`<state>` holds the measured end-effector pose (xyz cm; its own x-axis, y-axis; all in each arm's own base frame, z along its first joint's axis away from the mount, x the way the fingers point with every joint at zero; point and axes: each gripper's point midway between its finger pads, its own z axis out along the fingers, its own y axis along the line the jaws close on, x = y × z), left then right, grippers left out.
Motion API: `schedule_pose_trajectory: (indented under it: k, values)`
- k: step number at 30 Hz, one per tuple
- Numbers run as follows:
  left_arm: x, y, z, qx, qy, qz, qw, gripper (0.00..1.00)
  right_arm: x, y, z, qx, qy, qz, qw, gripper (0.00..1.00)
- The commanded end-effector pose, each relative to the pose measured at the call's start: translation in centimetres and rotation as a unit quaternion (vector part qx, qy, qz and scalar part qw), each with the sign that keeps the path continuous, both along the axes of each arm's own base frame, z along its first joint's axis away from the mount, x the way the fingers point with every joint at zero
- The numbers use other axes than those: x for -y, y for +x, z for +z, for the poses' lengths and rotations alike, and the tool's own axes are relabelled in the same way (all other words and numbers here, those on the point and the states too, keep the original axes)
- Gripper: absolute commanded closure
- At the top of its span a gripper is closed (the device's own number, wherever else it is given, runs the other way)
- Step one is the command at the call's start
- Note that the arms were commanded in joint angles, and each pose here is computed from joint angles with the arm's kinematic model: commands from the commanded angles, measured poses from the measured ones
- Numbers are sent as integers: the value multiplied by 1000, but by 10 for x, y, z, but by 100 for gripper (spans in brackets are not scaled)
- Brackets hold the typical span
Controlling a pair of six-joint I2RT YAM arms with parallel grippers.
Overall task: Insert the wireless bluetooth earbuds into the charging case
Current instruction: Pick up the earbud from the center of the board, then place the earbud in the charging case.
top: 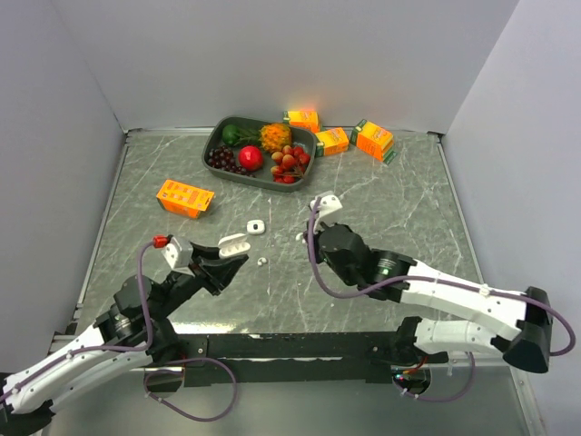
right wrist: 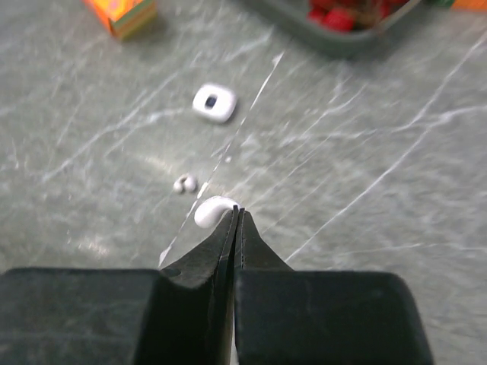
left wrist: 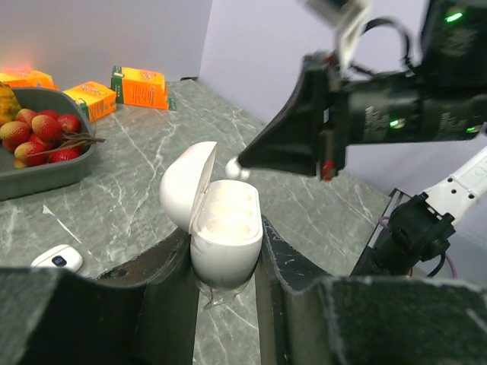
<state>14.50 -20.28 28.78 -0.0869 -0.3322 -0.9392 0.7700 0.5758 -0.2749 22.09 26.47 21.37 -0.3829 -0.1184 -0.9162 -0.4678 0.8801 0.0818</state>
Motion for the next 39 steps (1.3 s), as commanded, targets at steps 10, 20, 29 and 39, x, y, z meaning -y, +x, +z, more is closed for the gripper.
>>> schedule_pose_trajectory:
  k: [10,20,29,39]
  values:
    - [32,17,34,56,-34,-10,998,99,46,-8,119,227,-58,-41,971,100]
    - [60,24,37,78,-35,-35,996,99,21,-54,174,313,21,43,948,100]
    - [81,27,47,88,-43,-57,994,99,0,-63,164,335,-3,71,940,100]
    - [89,25,53,95,-55,-75,991,99,-10,-65,155,357,2,56,932,100]
